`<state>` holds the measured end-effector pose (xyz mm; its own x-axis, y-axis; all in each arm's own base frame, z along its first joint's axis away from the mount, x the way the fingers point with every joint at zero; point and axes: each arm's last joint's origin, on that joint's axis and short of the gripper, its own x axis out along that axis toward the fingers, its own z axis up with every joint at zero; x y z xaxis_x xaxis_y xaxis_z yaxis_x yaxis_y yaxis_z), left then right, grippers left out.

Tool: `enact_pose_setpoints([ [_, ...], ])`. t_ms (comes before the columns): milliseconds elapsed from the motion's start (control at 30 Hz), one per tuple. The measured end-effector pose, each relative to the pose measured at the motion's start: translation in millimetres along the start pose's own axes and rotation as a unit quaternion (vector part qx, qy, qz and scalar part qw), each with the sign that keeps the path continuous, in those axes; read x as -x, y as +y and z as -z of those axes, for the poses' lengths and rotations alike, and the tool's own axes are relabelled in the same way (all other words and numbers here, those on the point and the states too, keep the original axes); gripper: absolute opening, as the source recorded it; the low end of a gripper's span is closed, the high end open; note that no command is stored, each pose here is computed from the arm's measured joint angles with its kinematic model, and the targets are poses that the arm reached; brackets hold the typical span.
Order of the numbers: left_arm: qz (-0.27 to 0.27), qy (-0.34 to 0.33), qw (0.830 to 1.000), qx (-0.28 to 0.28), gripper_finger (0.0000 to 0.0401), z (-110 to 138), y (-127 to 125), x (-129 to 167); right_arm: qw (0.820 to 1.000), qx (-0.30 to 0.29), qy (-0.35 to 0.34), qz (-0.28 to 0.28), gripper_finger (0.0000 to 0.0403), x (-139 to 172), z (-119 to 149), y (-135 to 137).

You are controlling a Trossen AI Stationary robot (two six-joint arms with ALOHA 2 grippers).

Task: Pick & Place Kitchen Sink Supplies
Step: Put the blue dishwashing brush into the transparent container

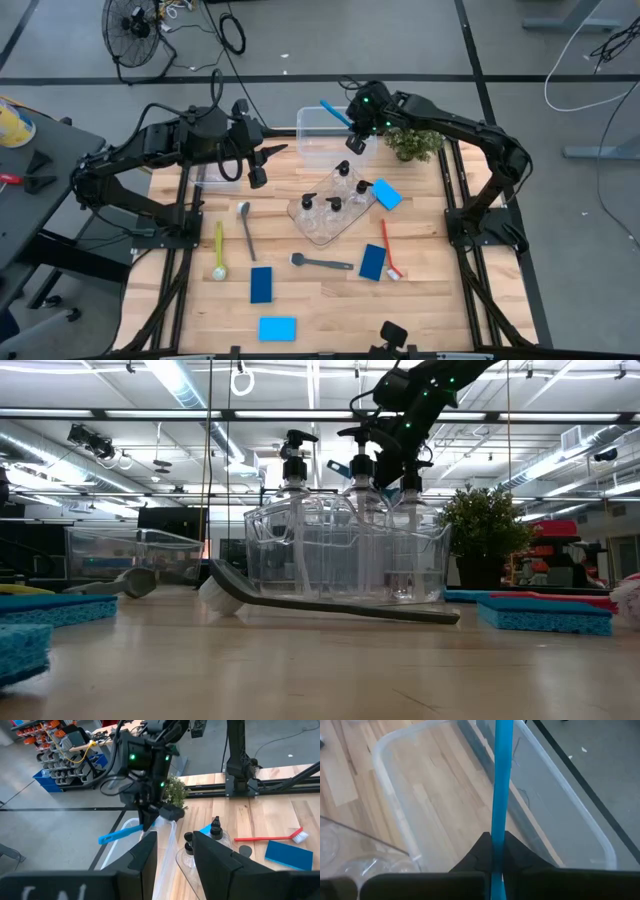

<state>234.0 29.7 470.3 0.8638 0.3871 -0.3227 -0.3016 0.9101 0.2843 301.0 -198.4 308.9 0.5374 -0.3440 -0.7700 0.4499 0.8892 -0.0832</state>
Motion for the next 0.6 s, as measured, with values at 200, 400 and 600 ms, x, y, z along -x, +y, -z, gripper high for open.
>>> enact_pose_setpoints([
  [200,0.0,0.0,1.0,0.0,0.0128,0.0,0.0,0.0,1.0,-0.004,0.006,-0.004,0.0016,-14.4,0.4,-1.8],
  [400,0.0,0.0,1.0,0.0,0.0128,0.1,0.0,-0.1,1.0,-0.005,0.008,-0.003,0.0024,-14.6,0.7,-1.8],
  [600,-0.003,0.001,1.0,0.0,0.0128,0.2,0.1,-0.2,1.0,-0.005,0.008,-0.003,0.0034,-14.5,0.8,-1.6],
])
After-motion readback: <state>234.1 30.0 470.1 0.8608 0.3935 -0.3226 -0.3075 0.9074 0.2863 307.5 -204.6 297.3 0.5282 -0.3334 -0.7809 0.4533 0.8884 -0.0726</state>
